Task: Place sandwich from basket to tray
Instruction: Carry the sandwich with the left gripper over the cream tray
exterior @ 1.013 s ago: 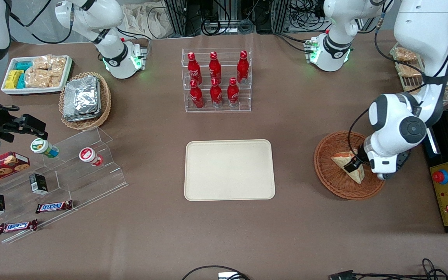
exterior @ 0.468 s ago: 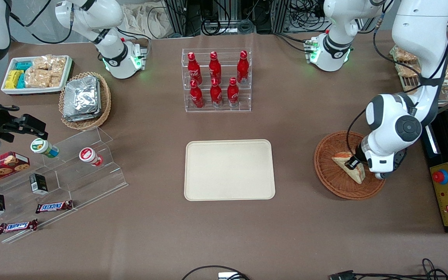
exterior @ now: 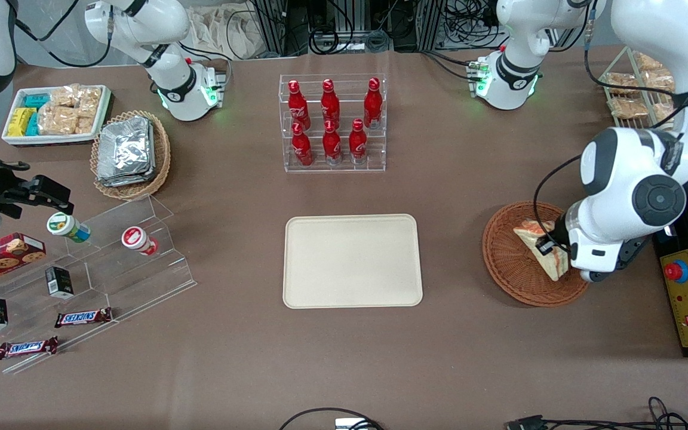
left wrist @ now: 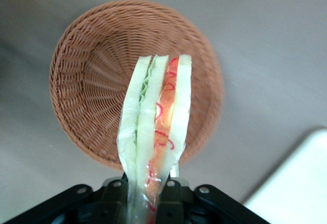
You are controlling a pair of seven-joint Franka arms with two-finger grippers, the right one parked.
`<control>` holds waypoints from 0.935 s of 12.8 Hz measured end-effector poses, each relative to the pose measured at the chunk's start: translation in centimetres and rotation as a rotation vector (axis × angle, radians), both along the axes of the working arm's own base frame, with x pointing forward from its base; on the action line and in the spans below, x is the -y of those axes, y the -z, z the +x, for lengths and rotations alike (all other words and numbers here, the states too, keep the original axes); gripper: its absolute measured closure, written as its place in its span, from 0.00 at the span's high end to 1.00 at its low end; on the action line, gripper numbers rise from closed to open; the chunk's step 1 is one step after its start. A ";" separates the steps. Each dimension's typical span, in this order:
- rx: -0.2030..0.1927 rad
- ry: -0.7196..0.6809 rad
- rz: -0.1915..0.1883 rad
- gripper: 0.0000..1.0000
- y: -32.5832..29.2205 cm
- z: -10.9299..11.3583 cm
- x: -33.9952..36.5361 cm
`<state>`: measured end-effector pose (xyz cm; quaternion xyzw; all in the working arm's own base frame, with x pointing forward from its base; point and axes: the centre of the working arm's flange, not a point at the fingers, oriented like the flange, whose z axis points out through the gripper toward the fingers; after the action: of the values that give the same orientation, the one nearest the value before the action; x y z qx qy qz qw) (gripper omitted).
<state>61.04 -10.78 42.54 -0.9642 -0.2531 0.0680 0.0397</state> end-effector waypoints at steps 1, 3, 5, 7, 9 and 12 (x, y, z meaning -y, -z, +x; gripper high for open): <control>0.013 0.089 -0.013 0.20 -2.9 0.0 2.8; 0.046 0.278 -0.050 0.20 -5.9 -1.0 10.4; 0.013 0.428 -0.072 0.20 -3.4 -3.1 19.4; -0.024 0.532 -0.081 0.20 3.2 -4.5 26.4; -0.029 0.578 -0.080 0.20 10.2 -4.3 29.4; -0.025 0.589 -0.078 0.19 15.9 -2.7 29.3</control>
<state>58.30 -40.09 26.62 -0.9961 0.0410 0.0751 0.0237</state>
